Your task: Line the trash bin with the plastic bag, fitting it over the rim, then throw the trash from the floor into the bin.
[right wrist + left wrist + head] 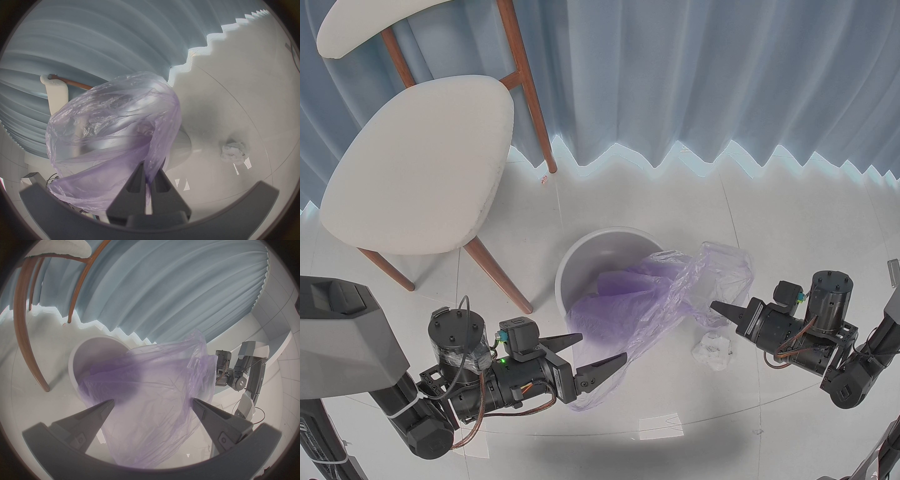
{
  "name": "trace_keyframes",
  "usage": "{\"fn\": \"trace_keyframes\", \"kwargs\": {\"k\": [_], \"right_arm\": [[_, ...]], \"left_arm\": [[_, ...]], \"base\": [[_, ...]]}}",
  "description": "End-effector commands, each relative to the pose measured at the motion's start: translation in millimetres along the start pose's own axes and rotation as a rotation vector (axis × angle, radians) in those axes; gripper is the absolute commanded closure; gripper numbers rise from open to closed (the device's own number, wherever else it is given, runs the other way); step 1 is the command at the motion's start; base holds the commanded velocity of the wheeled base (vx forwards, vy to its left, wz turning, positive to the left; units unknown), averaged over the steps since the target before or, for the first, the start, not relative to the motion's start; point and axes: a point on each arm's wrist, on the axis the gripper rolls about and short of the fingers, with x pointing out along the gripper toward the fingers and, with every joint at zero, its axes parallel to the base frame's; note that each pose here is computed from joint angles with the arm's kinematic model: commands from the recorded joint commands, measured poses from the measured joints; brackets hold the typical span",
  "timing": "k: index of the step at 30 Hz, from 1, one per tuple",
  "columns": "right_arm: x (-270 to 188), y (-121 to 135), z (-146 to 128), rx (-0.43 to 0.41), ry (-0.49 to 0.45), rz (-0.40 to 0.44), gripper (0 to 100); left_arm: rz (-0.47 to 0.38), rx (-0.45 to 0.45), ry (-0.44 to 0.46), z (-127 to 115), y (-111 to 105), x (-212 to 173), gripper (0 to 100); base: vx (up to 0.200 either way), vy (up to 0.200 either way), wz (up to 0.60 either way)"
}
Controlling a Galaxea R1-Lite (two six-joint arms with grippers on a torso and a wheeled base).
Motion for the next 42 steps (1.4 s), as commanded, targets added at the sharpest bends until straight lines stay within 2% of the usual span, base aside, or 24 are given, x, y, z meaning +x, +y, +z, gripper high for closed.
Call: {"fn": "trace_keyframes", "kwargs": {"k": [1, 8, 21, 26, 30, 32, 35, 42], "right_arm": [[0, 0, -1, 0.0, 0.003, 0.001, 100], [0, 1, -4, -0.001, 0.014, 0.003, 100], [1, 2, -5, -0.003, 0.016, 0.01, 100], [1, 2, -5, -0.003, 0.018, 0.008, 100], [1, 2, -5, -0.003, 0.016, 0.008, 100], [1, 2, -5, -0.003, 0.016, 0.008, 100], [1, 2, -5, -0.003, 0.018, 0.006, 100], [2, 1, -7, -0.002, 0.025, 0.006, 100]], "left_arm": [[-0.002, -0.001, 0.005, -1, 0, 1, 0], [0.001, -0.003, 0.012, -4, 1, 2, 0], [-0.016, 0.012, -0.032, 3, -1, 1, 0], [-0.056, 0.044, -0.097, 18, -14, -7, 0], [-0.07, 0.098, -0.11, 21, -21, -15, 0], [-0.09, 0.118, -0.092, 18, -23, -19, 0], [-0.167, 0.125, -0.032, 7, -32, -24, 0], [-0.161, 0.136, 0.058, -16, -27, -14, 0]], "base": [[0.0, 0.0, 0.0], [0.0, 0.0, 0.0], [0.0, 0.0, 0.0], [0.0, 0.0, 0.0], [0.0, 0.0, 0.0], [0.0, 0.0, 0.0], [0.0, 0.0, 0.0], [0.0, 0.0, 0.0]]}}
